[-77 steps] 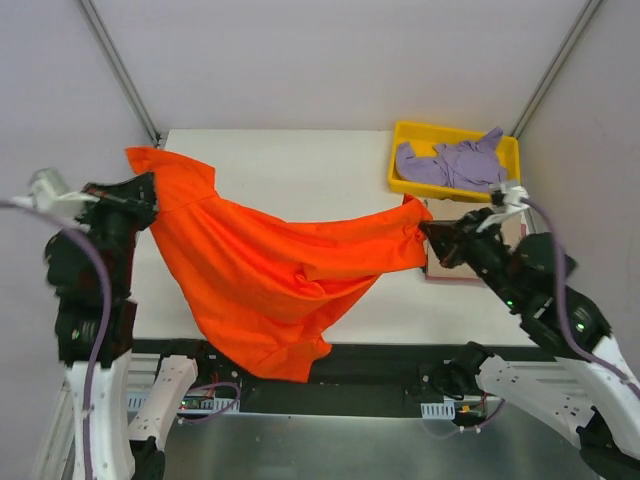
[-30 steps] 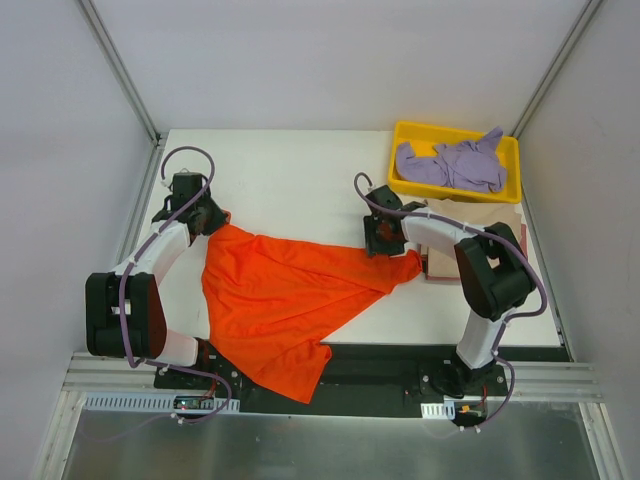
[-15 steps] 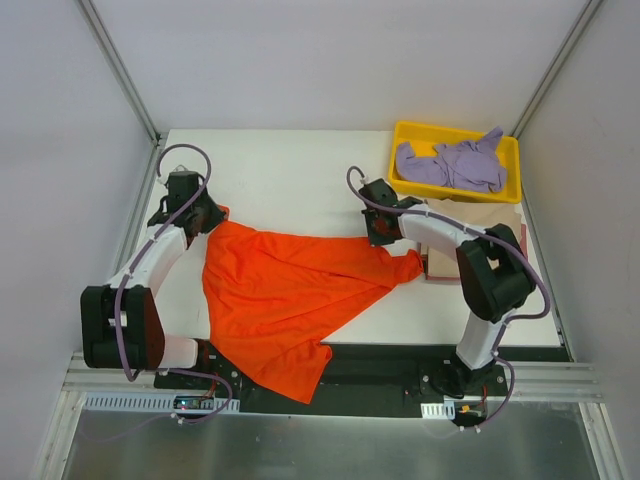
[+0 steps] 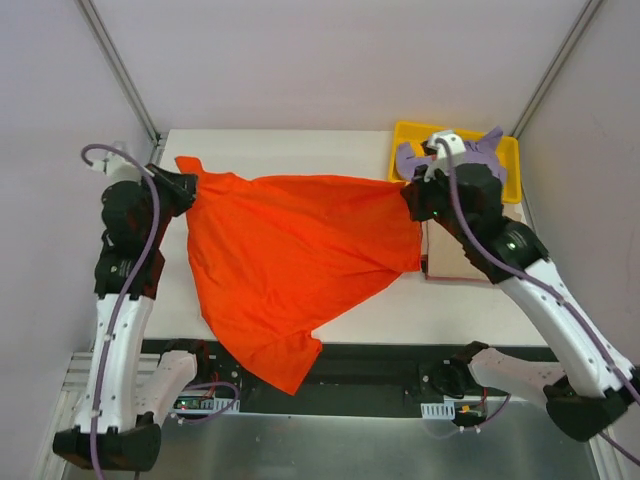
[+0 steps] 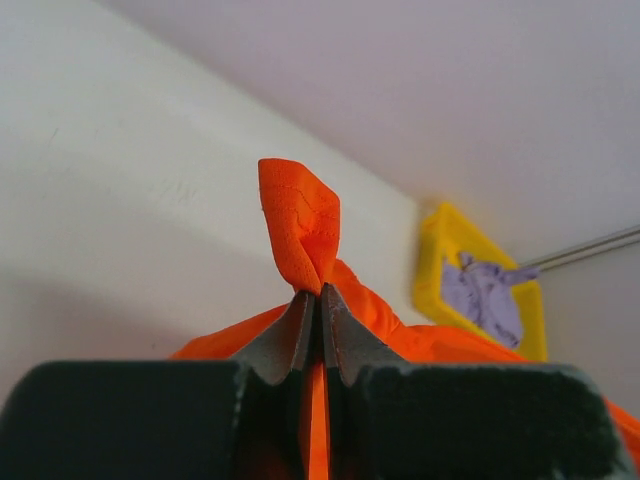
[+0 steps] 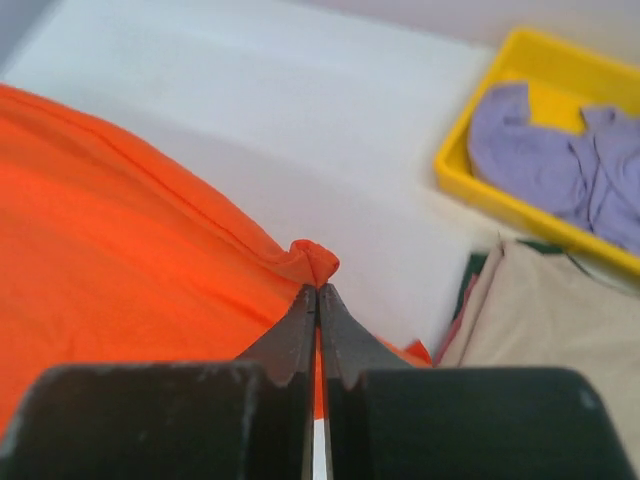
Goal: Fold and stack the t-shirts
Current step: Flatten out the tshirt
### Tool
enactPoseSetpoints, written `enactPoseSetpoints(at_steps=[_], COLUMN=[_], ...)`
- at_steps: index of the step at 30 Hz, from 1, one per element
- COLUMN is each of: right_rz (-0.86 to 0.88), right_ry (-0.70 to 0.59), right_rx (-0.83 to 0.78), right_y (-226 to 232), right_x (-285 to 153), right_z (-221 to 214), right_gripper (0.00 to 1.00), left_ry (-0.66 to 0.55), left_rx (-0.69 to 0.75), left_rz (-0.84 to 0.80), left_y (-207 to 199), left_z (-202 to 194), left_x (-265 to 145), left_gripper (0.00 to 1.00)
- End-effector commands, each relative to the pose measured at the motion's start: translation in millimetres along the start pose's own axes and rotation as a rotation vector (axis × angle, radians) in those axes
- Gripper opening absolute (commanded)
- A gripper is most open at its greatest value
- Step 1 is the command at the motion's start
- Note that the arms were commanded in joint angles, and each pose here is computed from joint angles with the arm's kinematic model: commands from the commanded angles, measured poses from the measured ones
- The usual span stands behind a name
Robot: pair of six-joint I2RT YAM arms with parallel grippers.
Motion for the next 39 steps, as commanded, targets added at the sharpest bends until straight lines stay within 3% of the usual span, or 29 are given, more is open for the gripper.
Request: enactPoseSetpoints(at_steps=[1, 7, 12, 18, 22, 27, 30, 34, 36, 39], right_rz=[0.207, 0.516, 0.702, 0.698, 0.575, 0.209, 0.001, -0.125, -0.173, -0.155], right_ry=[-0.182, -0.362, -0.453, -0.517, -0.515, -0.408, -0.323, -0.131, -0.042, 0.053], right_rx=[-0.036, -0.067, -0.055, -0.029, 0.013, 0.089, 0.080, 0.117, 0.158, 0.168], right_y=[23, 56, 74, 70, 56, 16, -5, -24, -37, -45], right_x=[-70, -172, -236, -262, -243, -161, -98, 6, 61, 144], right_z=[49, 100, 126, 143, 150, 147, 136, 106, 85, 56], right_gripper=[0.01, 0.01, 0.01, 0.01, 0.01, 0.01, 0.01, 0.01, 0.01, 0.05], left_ry=[-0.201, -0.395, -0.554, -0.690, -0.682, -0.578, -0.465, -0.290, -0.181, 0.012], left_rx=[0.067, 0.150, 0.207, 0.251, 0.267, 0.284, 0.262, 0.242, 0.265, 0.311], left_rz=[-0.207, -0.392, -0.429, -0.447, -0.434, -0.341, -0.200, 0.057, 0.158, 0.282], left_y=[-62, -112, -132, -148, -156, -150, -127, -65, -31, 23], left_z=[68, 118, 154, 185, 196, 198, 188, 148, 115, 55], left_x=[-62, -150, -214, -258, -244, -167, -85, 42, 101, 186], left_gripper=[0.00, 0.00, 0.00, 0.00, 0.00, 0.00, 0.00, 0.00, 0.06, 0.23])
Point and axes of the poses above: each gripper's point midway between its finger pads, its own x axis out along the fingers, its own y axis along the line the jaws close on, z = x × y, the point moved 2 cm from there along -x, back along the fingers, and after that the axes turned 1 degree about x, right-handed, at the moved point
